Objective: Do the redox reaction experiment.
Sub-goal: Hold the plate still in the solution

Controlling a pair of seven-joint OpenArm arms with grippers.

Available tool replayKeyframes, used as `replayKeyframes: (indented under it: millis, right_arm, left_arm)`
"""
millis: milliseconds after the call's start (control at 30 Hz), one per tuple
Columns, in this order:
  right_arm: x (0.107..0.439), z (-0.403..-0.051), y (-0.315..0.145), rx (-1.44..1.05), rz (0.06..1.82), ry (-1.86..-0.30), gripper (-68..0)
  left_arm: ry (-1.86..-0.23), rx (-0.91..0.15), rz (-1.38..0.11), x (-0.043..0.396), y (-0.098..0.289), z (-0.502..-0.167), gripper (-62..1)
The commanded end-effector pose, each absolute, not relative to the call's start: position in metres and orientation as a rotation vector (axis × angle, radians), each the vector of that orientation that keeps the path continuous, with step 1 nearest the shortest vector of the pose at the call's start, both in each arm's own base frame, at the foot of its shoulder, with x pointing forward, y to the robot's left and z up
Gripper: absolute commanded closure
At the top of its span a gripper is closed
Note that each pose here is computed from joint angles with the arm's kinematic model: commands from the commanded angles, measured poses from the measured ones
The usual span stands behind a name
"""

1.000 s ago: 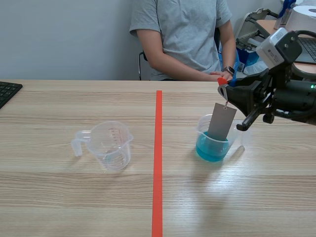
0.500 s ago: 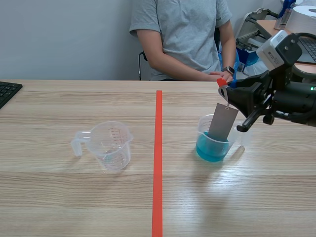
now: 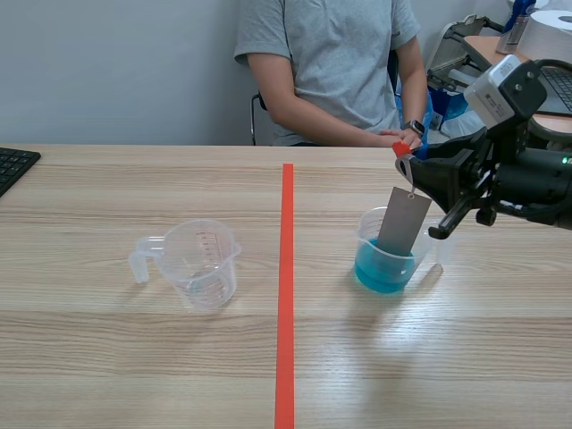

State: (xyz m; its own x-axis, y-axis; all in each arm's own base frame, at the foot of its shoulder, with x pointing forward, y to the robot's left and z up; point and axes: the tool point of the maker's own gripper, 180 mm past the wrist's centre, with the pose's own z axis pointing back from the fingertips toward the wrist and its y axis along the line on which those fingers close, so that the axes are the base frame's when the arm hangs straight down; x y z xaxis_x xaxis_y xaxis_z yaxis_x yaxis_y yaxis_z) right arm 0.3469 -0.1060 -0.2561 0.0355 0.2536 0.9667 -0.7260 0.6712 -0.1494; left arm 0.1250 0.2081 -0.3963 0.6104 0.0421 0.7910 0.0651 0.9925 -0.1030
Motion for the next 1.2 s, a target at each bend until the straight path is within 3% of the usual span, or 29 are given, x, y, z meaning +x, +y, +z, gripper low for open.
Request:
replayKeyframes:
  millis: [0, 700, 1167]
  right_arm:
    - [0.348, -0.253, -0.105, 0.439, 0.818, -1.335, -1.5]
    - [0.349, -0.248, -0.106, 0.436, 0.819, -1.35, -1.5]
    - [0.347, -0.196, -0.098, 0.405, 0.897, -1.426, -1.5]
  left_arm:
    - [-0.931, -0.139, -0.011, 0.126, 0.205, -0.393, -3.6]
    - [-0.93, -0.139, -0.011, 0.126, 0.205, -0.393, -3.6]
    - [-0.93, -0.139, -0.011, 0.126, 0.204, -0.393, -3.6]
